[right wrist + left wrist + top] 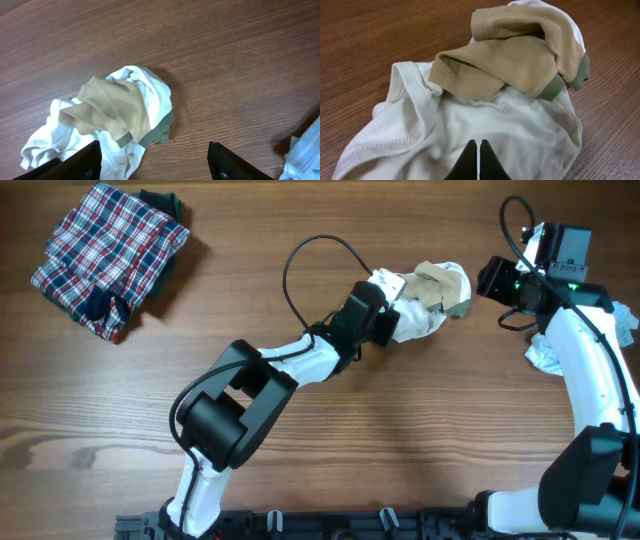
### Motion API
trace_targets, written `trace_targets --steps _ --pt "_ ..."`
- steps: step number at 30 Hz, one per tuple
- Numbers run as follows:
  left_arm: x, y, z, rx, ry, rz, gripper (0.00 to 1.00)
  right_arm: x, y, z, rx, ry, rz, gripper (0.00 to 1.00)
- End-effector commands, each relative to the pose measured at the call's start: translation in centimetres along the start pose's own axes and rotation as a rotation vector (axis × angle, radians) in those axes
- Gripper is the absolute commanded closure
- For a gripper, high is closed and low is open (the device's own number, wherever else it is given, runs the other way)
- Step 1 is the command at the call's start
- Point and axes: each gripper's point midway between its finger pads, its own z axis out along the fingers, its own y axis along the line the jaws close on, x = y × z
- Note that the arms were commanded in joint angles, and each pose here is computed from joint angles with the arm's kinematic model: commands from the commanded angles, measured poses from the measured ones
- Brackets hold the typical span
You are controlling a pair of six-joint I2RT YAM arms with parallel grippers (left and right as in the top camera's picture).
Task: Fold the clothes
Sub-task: 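Reach the left gripper to the white t-shirt and grasp its edge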
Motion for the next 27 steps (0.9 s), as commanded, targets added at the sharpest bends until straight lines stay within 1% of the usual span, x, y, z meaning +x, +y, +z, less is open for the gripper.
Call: trace_targets --steps 1,11,18,24,27 --pt "0.9 1.3 1.0 -0.034 0.014 -0.001 0.96 -0.2 1.0 -0.3 -0.053 0.001 -0.012 0.34" --pt "2.4 2.6 1.2 -0.057 0.063 -0.018 0.96 0.1 0.9 -0.2 -0.05 0.015 -0.01 0.35" --pt "5.1 3.1 0.9 -0.075 0.173 -0.024 0.96 0.4 0.9 -0.3 -0.047 0.026 -0.008 0.36" --pt "6.6 5.9 0.3 -0.159 0.238 -0.044 0.96 0.5 0.8 -0.3 -0.046 0.029 -0.008 0.36" --pt "6.7 6.9 0.1 -0.164 0.243 -0.078 0.96 0.6 0.8 -0.3 -0.044 0.035 -0.007 0.36"
